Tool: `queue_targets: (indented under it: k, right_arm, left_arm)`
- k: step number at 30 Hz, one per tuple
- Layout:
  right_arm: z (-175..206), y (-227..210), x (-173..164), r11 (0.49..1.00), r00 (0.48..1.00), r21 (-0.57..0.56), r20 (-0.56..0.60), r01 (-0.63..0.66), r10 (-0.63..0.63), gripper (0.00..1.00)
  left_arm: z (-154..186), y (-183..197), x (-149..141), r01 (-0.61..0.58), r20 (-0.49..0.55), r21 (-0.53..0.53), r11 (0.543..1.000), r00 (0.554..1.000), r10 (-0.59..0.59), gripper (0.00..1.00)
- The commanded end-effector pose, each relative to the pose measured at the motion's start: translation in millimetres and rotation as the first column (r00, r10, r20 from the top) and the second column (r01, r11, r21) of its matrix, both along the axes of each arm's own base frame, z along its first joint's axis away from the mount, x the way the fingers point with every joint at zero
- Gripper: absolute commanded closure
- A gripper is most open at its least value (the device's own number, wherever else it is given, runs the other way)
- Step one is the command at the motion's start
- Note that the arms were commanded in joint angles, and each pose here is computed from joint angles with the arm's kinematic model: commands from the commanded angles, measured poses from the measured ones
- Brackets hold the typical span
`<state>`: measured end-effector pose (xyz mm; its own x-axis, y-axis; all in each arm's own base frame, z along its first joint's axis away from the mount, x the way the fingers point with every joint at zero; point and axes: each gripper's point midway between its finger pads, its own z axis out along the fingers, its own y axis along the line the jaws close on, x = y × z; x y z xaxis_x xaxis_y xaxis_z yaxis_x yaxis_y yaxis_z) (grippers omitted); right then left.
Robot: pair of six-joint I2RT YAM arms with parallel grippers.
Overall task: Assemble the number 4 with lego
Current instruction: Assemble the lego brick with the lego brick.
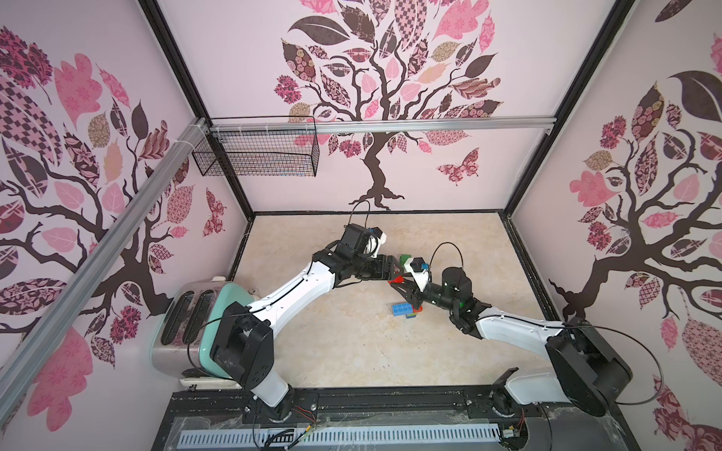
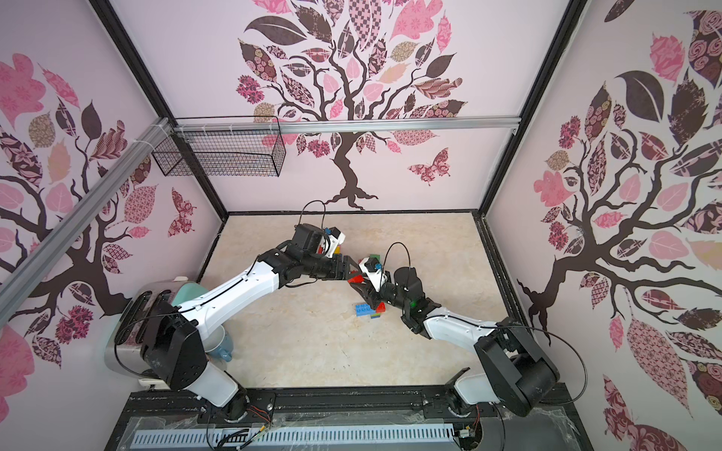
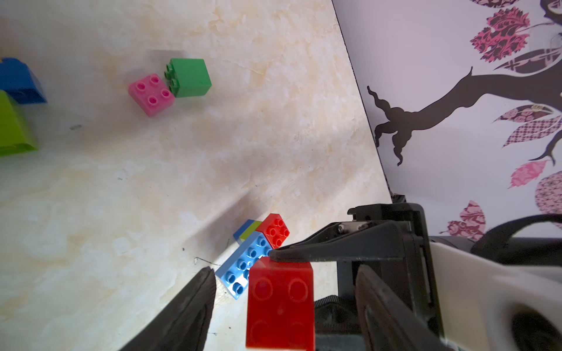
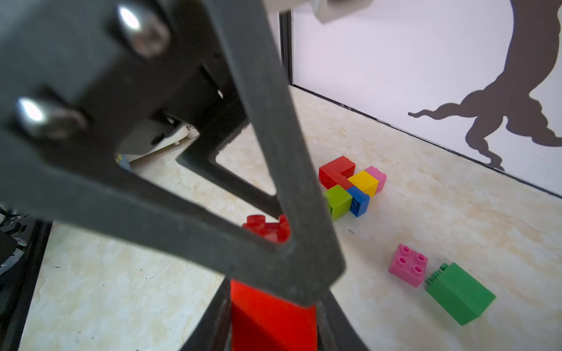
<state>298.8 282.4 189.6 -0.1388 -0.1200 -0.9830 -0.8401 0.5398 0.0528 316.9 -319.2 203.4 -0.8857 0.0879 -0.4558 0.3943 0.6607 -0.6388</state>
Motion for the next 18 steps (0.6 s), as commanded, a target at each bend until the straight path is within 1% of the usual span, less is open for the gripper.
queue_targets:
  k: [1,3,5,7,9,11,12,13,14,15,17,18]
  right_arm:
    - [39,6,-8,0.996,0.991,0.079,0.126,-0.05,0.039,0.96]
    - [41,6,-9,0.995,0.991,0.088,0.128,-0.053,0.041,0.96]
    - [42,8,-10,0.994,0.99,0.093,0.129,-0.06,0.048,0.96]
    - [41,9,-10,0.994,0.991,0.093,0.123,-0.062,0.05,0.96]
    - [39,9,-9,0.994,0.992,0.091,0.113,-0.061,0.05,0.95]
    - [36,8,-10,0.994,0.994,0.088,0.099,-0.057,0.048,0.93]
    - [34,6,-11,0.995,0.995,0.087,0.088,-0.051,0.044,0.91]
    - [32,4,-12,0.995,0.997,0.088,0.071,-0.036,0.03,0.87]
    - [29,-1,-10,0.996,0.999,0.093,0.043,-0.002,-0.002,0.8]
    - [28,-7,-8,0.995,0.999,0.096,0.017,0.041,-0.043,0.71]
    - [22,-23,-3,0.984,0.988,0.092,-0.056,0.151,-0.147,0.52]
    - [21,-31,-2,0.976,0.978,0.088,-0.08,0.197,-0.19,0.45]
  left_arm:
    - [20,-10,-4,0.06,0.001,-0.043,0.997,0.998,-0.06,0.29]
    - [15,-9,-6,0.073,-0.012,-0.02,0.997,0.997,-0.073,0.36]
    - [12,-9,-10,0.093,-0.026,-0.009,0.996,0.995,-0.093,0.47]
    - [14,-11,-14,0.121,-0.026,-0.029,0.992,0.992,-0.122,0.63]
    - [19,-14,-16,0.134,-0.012,-0.05,0.99,0.991,-0.135,0.75]
    - [24,-14,-15,0.137,0.012,-0.059,0.989,0.991,-0.137,0.97]
    - [24,-12,-13,0.128,0.022,-0.05,0.991,0.992,-0.127,1.0]
    - [25,-10,-9,0.112,0.043,-0.031,0.993,0.993,-0.111,1.0]
    - [23,-5,-5,0.09,0.067,0.0,0.996,0.994,-0.09,1.0]
    - [18,0,0,0.061,0.091,0.044,0.997,0.994,-0.065,1.0]
    - [4,14,13,-0.013,0.164,0.18,0.984,0.986,-0.017,1.0]
    - [-1,18,17,-0.032,0.191,0.239,0.97,0.982,-0.014,1.0]
